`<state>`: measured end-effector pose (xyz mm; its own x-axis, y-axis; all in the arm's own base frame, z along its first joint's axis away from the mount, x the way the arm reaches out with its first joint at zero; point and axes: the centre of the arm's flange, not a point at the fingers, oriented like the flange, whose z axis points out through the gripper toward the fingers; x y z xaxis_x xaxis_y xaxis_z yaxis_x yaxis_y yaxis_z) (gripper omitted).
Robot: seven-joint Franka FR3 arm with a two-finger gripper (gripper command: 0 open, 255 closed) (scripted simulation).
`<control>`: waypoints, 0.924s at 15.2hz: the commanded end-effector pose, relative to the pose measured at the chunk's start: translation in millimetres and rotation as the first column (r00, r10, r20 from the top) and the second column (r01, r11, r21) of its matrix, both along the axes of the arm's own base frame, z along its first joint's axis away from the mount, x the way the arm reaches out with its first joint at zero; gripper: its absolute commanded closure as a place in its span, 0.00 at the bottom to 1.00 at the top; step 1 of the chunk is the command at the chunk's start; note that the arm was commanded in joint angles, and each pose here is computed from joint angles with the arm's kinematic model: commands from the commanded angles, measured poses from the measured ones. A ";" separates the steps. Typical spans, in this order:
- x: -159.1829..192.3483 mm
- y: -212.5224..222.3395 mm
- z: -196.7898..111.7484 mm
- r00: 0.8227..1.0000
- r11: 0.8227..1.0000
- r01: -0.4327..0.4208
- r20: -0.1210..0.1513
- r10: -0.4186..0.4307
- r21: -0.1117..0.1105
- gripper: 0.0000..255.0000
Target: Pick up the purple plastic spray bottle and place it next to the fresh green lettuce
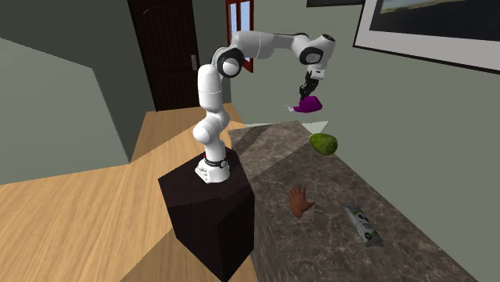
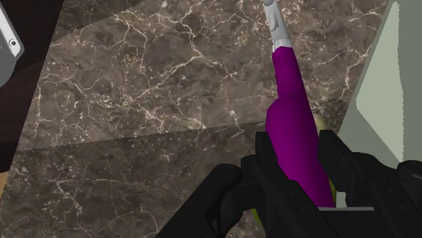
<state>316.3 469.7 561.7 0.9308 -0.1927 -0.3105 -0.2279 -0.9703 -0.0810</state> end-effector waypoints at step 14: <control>0.0 -0.3 -78.7 1.000 1.000 0.000 0.000 0.000 0.000 1.00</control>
